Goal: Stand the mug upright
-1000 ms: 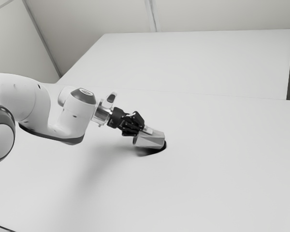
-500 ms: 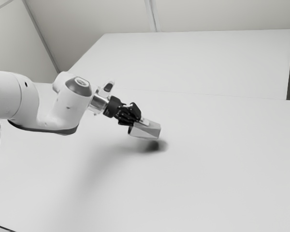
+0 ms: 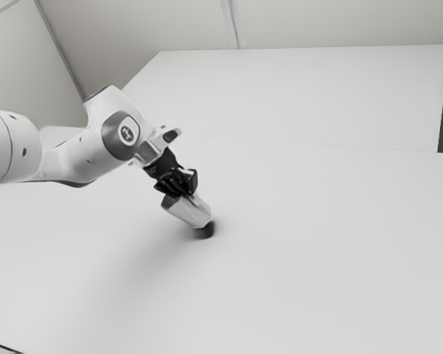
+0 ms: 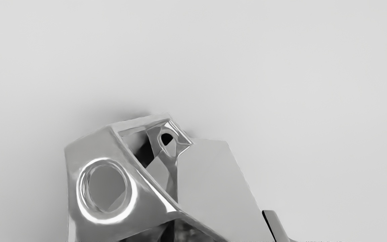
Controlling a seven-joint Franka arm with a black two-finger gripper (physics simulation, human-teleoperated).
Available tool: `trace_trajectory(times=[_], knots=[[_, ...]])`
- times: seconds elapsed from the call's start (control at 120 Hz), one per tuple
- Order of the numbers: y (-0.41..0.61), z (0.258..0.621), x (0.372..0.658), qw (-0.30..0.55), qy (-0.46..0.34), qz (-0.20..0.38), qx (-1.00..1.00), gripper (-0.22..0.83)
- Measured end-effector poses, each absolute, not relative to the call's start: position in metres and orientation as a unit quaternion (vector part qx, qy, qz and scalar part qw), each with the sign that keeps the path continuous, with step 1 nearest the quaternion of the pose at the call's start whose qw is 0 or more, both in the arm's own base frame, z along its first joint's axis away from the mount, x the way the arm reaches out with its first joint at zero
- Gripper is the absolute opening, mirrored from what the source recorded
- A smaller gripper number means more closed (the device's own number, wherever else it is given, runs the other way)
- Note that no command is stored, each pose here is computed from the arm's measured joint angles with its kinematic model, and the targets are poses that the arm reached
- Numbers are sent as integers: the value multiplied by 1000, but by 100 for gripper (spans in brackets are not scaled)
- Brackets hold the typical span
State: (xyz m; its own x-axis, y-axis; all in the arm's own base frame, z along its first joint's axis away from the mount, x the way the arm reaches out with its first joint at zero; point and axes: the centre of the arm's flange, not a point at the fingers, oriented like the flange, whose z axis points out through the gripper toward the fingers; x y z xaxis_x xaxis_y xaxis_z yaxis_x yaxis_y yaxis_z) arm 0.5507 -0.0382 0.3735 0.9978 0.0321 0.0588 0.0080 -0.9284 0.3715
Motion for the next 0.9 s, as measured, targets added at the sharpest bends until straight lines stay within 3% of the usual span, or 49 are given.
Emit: trace_trajectory(times=[0.483, 0.9], knots=[[-34, 360, 533, 89, 86, -35, 992, -17], [-41, 357, 533, 23, 119, -46, 992, -17]])
